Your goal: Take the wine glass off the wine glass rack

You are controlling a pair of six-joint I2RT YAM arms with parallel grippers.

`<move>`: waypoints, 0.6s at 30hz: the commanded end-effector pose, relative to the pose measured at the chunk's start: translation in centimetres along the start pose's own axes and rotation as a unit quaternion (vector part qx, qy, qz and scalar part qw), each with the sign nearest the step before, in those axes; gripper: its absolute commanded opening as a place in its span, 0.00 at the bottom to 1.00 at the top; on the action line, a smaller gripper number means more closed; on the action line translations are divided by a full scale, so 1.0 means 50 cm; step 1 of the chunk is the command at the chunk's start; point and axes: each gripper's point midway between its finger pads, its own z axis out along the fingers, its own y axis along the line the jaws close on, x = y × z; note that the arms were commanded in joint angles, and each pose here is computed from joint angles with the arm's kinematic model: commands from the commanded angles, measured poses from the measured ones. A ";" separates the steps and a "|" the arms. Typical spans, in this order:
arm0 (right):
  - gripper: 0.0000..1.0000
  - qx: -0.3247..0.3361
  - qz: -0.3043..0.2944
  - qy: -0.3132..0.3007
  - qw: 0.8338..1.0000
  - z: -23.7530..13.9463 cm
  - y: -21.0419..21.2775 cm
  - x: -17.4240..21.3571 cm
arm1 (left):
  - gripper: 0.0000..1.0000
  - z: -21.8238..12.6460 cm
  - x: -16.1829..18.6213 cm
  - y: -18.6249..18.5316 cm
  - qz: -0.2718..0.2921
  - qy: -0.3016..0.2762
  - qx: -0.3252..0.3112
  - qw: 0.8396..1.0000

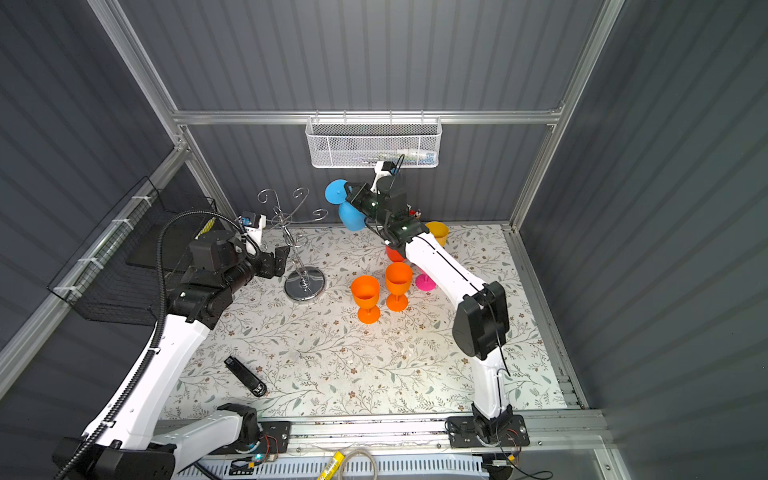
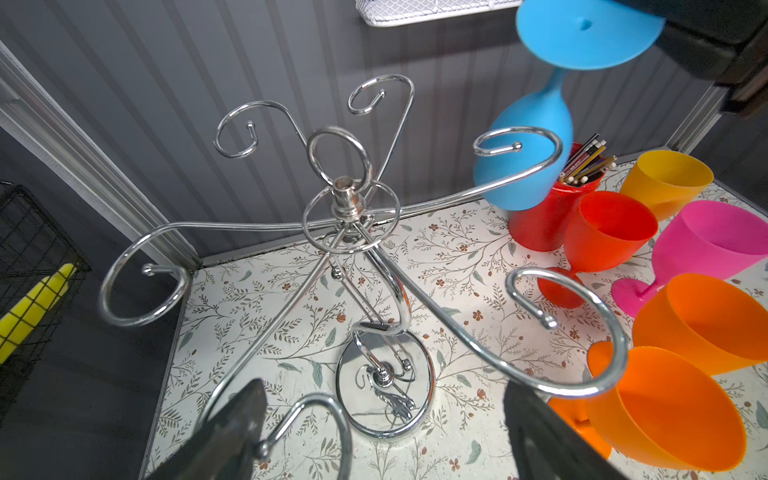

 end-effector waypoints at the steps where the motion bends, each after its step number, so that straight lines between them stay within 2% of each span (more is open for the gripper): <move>1: 0.00 -0.044 -0.053 -0.042 0.997 -0.069 0.081 -0.052 | 0.90 0.003 0.055 -0.024 -0.004 0.054 0.024 0.998; 7: 0.00 -0.036 -0.095 -0.036 0.994 -0.175 0.093 -0.038 | 0.93 -0.023 0.023 -0.024 -0.005 0.028 0.026 0.999; 12: 0.00 -0.027 -0.123 -0.002 0.992 -0.256 0.092 -0.003 | 0.95 -0.046 -0.020 -0.042 -0.004 -0.007 0.051 0.999; 14: 0.00 -0.017 -0.128 0.007 0.992 -0.285 0.082 0.010 | 0.99 -0.065 -0.046 -0.079 0.019 -0.037 0.086 0.995; 18: 0.00 0.014 -0.126 0.018 0.992 -0.338 0.061 0.023 | 0.97 -0.102 -0.079 -0.179 0.101 -0.077 0.133 0.983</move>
